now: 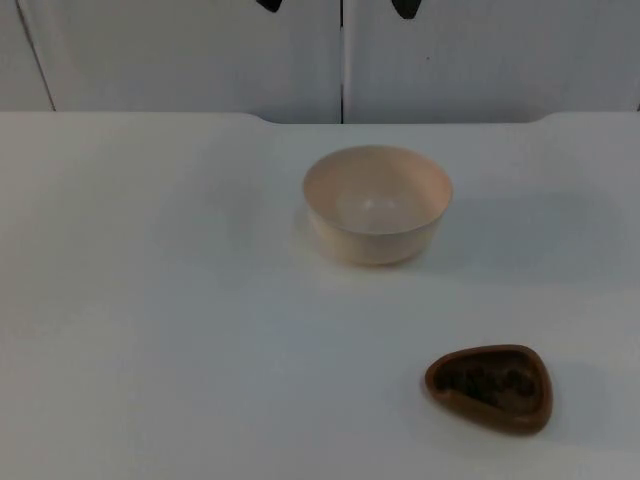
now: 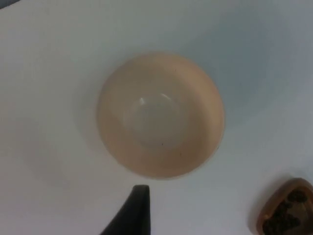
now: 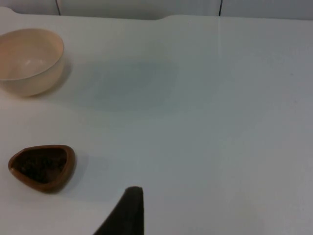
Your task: Pick up the bowl with the left hand and pour the coffee beans from the cup into the bowl with the right hand.
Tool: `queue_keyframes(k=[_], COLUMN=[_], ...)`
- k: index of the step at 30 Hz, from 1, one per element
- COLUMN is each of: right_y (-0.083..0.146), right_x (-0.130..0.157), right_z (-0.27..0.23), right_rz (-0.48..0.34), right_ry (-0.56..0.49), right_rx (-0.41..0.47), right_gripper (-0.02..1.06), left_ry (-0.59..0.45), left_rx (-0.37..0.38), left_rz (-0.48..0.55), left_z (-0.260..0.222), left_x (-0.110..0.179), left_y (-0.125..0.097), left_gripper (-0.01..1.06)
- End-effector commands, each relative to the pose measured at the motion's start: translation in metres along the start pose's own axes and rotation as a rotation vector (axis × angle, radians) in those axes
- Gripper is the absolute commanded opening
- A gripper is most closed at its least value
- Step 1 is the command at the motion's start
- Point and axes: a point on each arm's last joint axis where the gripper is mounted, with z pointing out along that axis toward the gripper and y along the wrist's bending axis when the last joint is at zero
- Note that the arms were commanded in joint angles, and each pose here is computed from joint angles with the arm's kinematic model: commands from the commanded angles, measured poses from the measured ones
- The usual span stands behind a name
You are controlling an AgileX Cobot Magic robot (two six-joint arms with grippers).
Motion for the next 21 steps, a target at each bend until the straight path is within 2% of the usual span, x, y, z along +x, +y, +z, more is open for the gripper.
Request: queue_keyframes(k=[1, 6, 15, 18, 21], right_y=[0.0, 0.0, 0.0, 0.0, 0.0], right_x=[0.0, 0.0, 0.0, 0.0, 0.0], right_z=[0.0, 0.0, 0.0, 0.0, 0.0], right_rz=[0.001, 0.001, 0.001, 0.001, 0.001], right_ry=[-0.005, -0.005, -0.005, -0.005, -0.005], right_rx=[0.008, 0.008, 0.008, 0.008, 0.008], right_gripper=[1.05, 1.05, 1.05, 1.05, 1.05], left_ry=[-0.017, -0.041, -0.02, -0.006, -0.012], left_rx=[0.014, 0.053, 0.048, 0.046, 0.045], left_rz=[0.044, 0.015, 0.016, 0.069, 0.069], left_z=[-0.002, -0.003, 0.011, 0.016, 0.017], left_x=[-0.002, -0.004, -0.004, -0.002, -0.003], left_y=[-0.004, -0.007, -0.005, -0.004, -0.004], left_gripper=[1.0, 1.0, 1.0, 1.0, 1.0])
